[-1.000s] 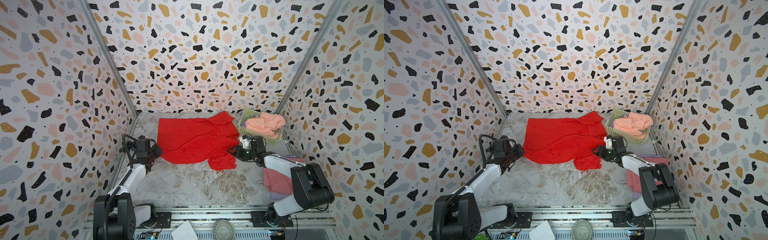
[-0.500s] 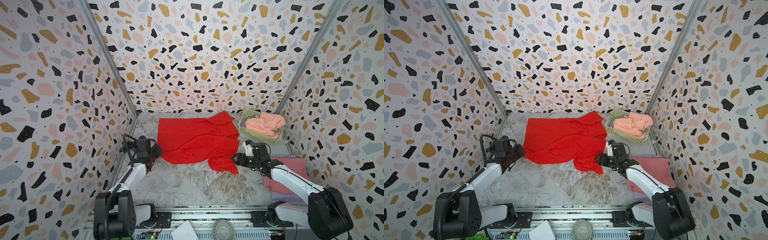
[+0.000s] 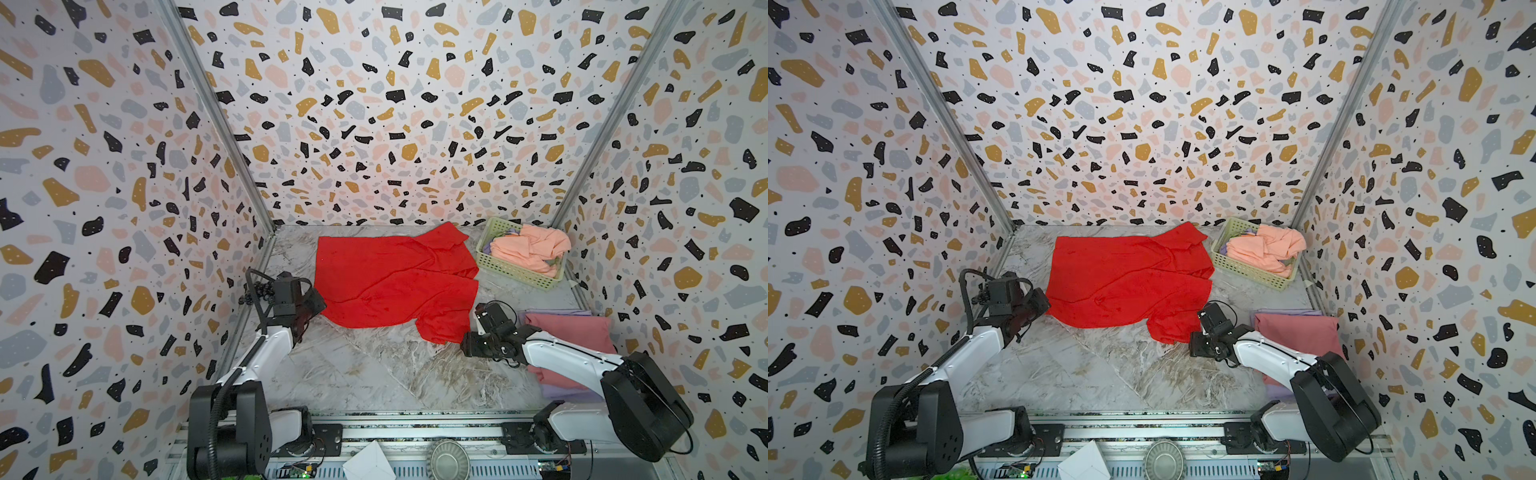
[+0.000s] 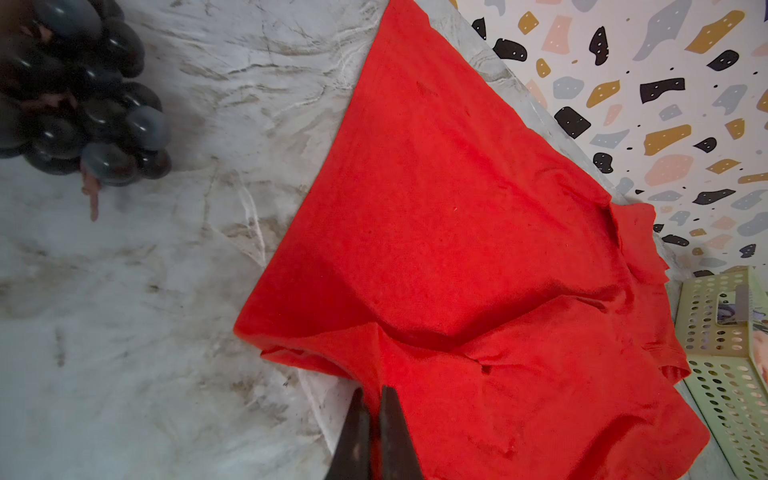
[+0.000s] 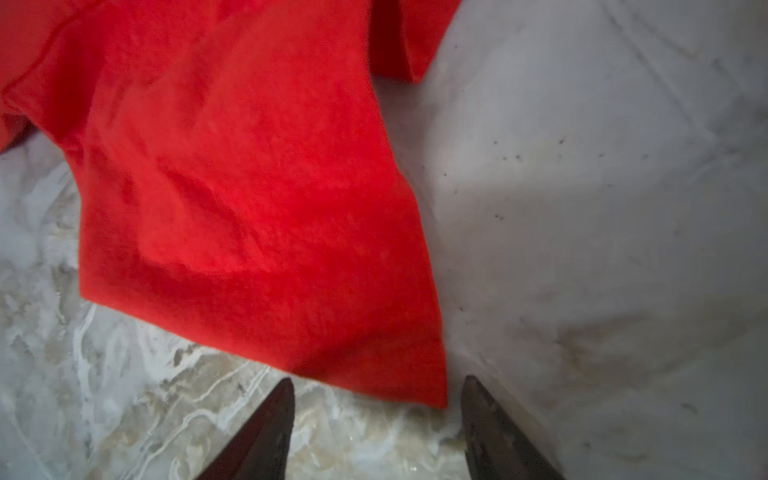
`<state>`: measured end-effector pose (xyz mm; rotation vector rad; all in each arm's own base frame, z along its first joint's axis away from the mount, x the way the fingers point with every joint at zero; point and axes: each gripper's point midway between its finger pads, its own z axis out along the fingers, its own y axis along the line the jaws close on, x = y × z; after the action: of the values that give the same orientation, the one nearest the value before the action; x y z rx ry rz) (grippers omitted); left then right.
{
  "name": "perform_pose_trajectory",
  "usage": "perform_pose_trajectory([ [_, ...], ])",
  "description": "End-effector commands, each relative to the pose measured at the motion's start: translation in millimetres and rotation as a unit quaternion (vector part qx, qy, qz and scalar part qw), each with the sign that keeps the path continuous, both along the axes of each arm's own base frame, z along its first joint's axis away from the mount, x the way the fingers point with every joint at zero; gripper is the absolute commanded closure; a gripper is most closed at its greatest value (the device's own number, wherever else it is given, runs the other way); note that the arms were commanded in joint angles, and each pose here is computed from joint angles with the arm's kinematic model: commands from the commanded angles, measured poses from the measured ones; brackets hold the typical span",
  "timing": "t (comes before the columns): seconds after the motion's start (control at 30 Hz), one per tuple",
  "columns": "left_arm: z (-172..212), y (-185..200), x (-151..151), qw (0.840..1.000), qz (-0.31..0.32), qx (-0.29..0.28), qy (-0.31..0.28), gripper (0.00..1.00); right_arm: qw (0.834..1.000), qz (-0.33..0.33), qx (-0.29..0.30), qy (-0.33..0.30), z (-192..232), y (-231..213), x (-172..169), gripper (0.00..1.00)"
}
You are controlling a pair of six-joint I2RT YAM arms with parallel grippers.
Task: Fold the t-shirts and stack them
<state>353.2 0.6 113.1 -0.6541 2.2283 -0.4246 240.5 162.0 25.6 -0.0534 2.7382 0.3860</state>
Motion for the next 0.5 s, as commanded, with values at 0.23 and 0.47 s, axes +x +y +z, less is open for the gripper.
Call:
perform_pose_trajectory([
  [0.23, 10.7, 1.7, 1.1, 1.0, 0.001, 0.006, -0.021, 1.0, 0.993, 0.036, -0.095, 0.059, -48.3, 5.9, -16.2, 0.81],
  [0.47, 27.9, 3.2, 0.2, 0.999, 0.001, 0.014, -0.036, 1.0, 0.992, 0.015, -0.077, -0.096, 43.2, 15.6, 33.6, 1.0],
])
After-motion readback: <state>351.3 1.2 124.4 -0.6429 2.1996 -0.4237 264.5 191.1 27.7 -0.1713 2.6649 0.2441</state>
